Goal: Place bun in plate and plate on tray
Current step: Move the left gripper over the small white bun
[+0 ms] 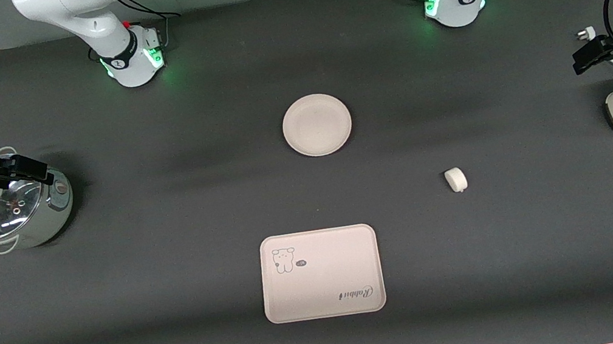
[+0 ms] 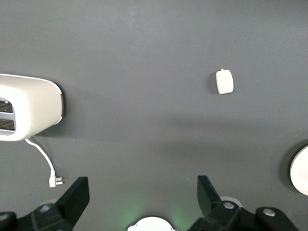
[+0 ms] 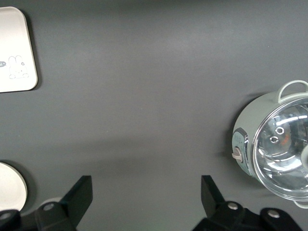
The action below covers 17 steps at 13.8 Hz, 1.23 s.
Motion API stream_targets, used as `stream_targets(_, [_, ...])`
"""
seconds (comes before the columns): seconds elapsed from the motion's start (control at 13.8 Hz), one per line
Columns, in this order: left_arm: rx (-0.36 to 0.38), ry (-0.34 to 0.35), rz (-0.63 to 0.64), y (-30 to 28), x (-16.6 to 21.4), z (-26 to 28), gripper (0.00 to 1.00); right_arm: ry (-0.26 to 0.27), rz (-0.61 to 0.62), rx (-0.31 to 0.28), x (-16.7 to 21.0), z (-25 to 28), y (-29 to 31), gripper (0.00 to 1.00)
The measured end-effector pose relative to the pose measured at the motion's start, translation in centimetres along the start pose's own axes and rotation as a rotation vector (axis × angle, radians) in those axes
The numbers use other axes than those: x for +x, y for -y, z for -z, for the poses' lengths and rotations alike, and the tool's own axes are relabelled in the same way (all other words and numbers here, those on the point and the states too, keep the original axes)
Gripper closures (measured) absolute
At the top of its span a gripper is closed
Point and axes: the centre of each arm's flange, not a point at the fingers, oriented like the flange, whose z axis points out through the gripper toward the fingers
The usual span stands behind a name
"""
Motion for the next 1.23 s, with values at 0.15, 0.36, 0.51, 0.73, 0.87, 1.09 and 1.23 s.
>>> stream_targets(0.15, [0.0,0.005,-0.003,0.0,-0.1,0.0,0.0,0.003,-0.005,0.0,0.1,-0.2,-0.2,0.0])
stream_targets(0.36, [0.001,0.01,-0.003,0.0,0.0,0.1,0.0,0.021,-0.008,-0.002,0.0,-0.4,-0.4,0.0])
stream_targets(0.51, [0.003,0.018,-0.01,-0.4,0.2,-0.2,0.0,0.025,-0.012,-0.004,0.0,-0.6,-0.6,0.0])
stream_targets(0.73, [0.027,0.045,-0.033,-5.3,1.5,-1.8,0.0,0.028,-0.011,-0.007,-0.2,-0.7,0.5,0.0])
stream_targets(0.87, [0.03,0.037,-0.016,-8.9,4.1,-2.2,0.0,0.038,-0.024,-0.005,-0.3,-1.3,1.0,0.0])
stream_targets(1.09, [0.008,0.022,0.029,-13.3,9.0,-3.4,0.0,0.044,-0.051,-0.009,-0.6,-2.0,3.2,0.0])
stream_targets(1.23, [-0.007,0.017,0.033,-15.0,10.9,-3.9,0.0,0.04,-0.048,-0.011,-0.5,-2.5,4.5,0.0])
